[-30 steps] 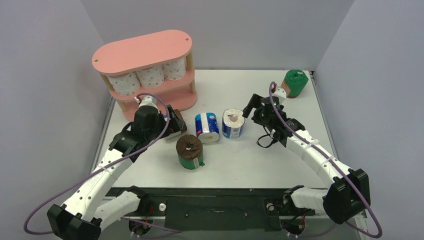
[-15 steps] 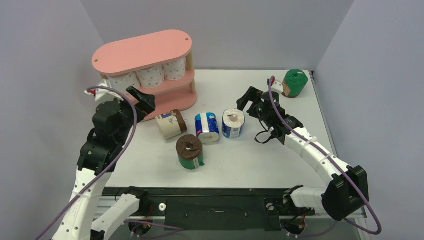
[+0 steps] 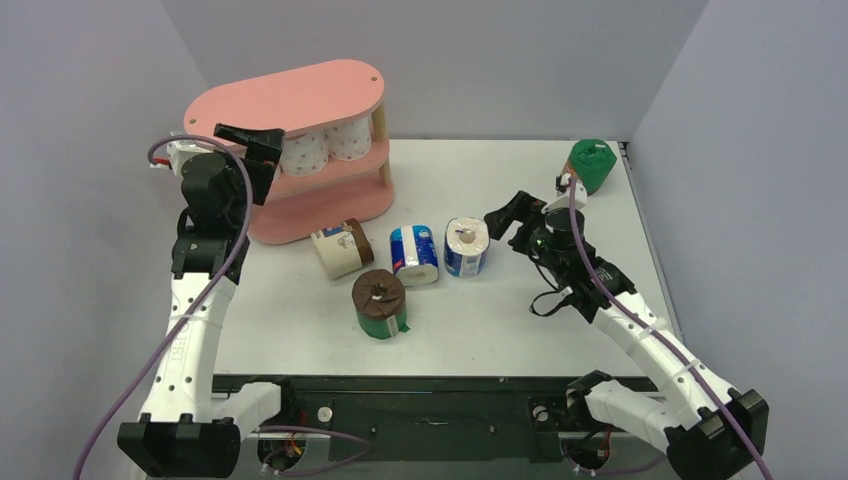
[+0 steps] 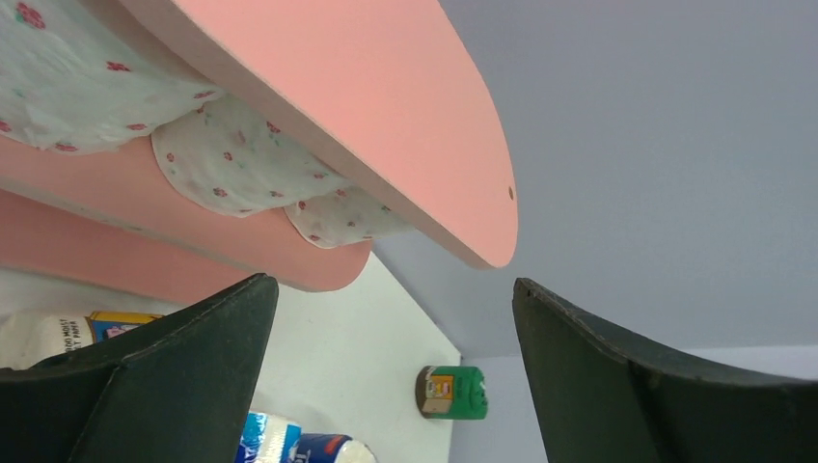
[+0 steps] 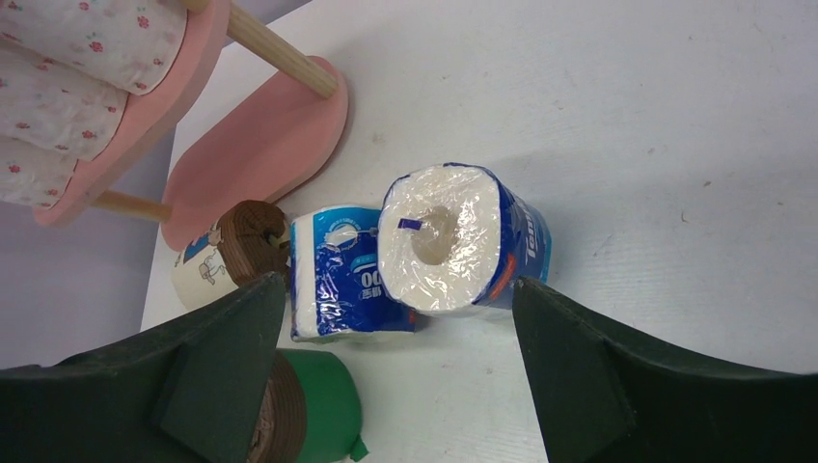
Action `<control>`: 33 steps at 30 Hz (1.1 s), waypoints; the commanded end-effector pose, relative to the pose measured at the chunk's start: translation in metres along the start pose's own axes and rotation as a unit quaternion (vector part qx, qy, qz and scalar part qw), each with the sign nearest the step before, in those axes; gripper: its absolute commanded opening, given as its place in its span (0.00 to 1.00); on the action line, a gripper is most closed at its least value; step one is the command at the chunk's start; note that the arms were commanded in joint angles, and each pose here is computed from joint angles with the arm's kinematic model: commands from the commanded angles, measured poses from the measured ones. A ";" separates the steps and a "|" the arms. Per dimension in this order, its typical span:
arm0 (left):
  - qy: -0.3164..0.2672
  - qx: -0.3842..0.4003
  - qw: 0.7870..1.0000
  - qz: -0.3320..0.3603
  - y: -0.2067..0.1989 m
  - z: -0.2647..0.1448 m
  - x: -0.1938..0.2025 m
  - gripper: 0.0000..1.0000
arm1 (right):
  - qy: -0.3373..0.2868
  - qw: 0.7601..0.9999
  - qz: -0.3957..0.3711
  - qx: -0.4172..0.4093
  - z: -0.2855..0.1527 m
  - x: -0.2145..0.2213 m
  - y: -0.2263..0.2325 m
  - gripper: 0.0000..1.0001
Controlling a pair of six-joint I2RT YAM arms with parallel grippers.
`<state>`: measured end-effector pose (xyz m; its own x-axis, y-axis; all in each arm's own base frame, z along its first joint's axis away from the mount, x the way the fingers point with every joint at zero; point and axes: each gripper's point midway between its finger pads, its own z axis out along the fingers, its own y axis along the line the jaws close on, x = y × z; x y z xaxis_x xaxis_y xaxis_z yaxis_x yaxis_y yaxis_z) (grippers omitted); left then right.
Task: Place and organize the paper towels onto the shelf
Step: Move the shelf to the center of the board.
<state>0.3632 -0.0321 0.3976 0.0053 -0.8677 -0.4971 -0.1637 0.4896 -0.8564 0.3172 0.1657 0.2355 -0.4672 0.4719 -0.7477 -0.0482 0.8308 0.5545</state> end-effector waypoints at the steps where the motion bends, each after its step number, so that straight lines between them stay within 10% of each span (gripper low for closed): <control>1: 0.001 0.083 0.991 -0.107 -0.025 0.017 -0.005 0.86 | -0.014 1.000 -0.004 0.002 -0.019 -0.004 -0.006 0.83; 15: -0.114 0.085 0.980 -0.142 -0.007 0.042 -0.049 0.74 | -0.025 0.999 -0.019 0.007 -0.045 -0.009 -0.014 0.83; 33: -0.106 0.059 0.982 -0.145 0.011 0.078 -0.037 0.70 | -0.027 0.999 -0.029 0.027 -0.045 -0.010 -0.027 0.83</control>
<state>0.4371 0.0070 0.3650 0.1972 -0.9472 -0.2527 -0.0919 0.2388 -0.9667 0.2806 0.1321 0.2367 -0.4533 0.4332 -0.7790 -0.0289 0.8664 0.4986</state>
